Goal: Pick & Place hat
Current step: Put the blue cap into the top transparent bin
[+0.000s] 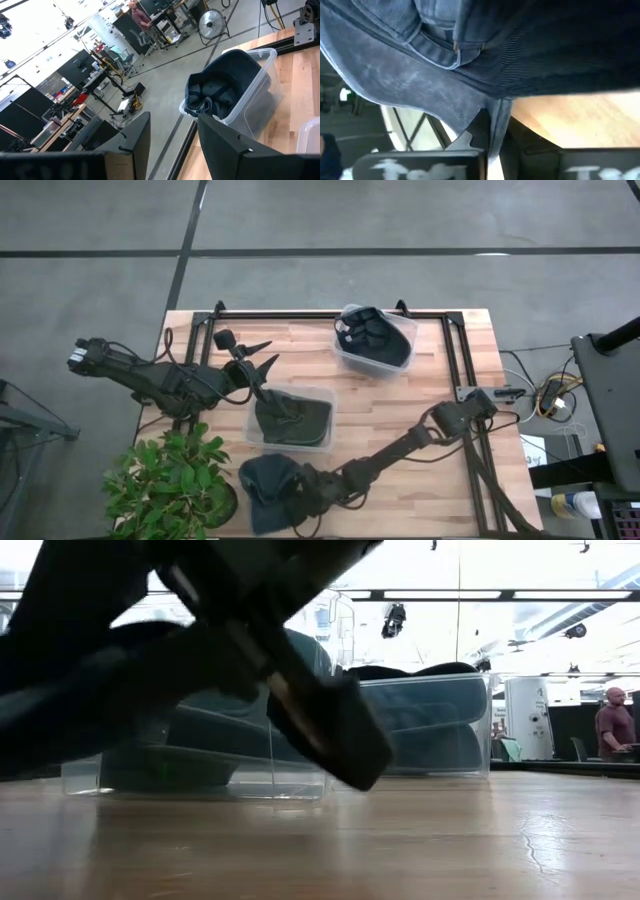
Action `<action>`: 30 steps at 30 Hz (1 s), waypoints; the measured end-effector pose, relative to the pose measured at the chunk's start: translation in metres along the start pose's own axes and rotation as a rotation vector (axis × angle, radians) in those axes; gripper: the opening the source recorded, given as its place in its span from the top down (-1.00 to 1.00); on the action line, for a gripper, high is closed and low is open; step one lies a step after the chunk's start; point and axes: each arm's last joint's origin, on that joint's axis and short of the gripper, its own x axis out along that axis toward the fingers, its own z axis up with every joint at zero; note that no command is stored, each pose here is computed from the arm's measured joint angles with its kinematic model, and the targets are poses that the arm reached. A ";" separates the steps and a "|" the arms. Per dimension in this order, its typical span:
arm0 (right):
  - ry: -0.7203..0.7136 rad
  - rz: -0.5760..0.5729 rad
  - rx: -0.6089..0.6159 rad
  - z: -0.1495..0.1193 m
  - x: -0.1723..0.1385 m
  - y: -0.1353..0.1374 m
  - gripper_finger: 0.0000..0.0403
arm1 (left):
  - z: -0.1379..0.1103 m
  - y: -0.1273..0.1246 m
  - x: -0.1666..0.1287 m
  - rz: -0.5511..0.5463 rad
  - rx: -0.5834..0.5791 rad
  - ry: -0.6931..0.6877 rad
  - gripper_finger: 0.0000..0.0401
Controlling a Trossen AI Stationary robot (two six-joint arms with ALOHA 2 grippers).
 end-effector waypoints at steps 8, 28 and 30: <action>0.092 -0.121 -0.118 -0.006 -0.038 0.024 0.93 | 0.000 0.000 0.000 0.000 0.000 0.000 0.22; 0.112 -0.648 -0.161 -0.018 -0.198 0.064 0.94 | 0.000 0.000 0.000 -0.010 -0.037 -0.004 0.22; 0.070 -0.627 -0.181 -0.015 -0.209 0.067 0.94 | 0.000 0.000 0.000 -0.013 -0.041 -0.006 0.22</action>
